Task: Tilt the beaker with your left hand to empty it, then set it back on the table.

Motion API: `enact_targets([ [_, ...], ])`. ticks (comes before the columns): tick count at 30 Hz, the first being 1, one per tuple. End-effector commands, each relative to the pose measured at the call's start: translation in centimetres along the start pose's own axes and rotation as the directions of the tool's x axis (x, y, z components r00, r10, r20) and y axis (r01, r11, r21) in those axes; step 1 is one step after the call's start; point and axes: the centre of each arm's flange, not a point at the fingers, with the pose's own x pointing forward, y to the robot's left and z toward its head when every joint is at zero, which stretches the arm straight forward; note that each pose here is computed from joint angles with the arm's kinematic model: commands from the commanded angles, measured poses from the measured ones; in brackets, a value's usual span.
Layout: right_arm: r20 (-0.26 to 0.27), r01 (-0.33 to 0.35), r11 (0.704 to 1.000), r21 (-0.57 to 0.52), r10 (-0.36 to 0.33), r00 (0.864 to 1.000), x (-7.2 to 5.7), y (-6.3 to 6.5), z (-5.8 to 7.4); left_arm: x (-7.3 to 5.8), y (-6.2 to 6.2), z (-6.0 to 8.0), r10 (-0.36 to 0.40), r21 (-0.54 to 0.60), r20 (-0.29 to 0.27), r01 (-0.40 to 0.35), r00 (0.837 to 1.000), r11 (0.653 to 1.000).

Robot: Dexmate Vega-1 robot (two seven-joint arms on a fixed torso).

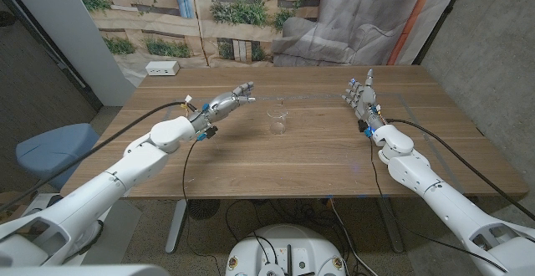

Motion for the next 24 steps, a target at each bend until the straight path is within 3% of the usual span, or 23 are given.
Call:
enact_targets([
  [1,0.0,0.0,1.0,0.0,0.0,1.0,0.0,0.0,0.0,1.8,-1.0,0.5,-0.111,0.052,0.013,0.11,0.994,0.993],
  [24,0.0,0.0,1.0,0.0,0.0,1.0,0.0,0.0,0.0,4.2,-0.2,-0.7,-0.136,0.13,0.0,0.134,0.991,0.982],
])
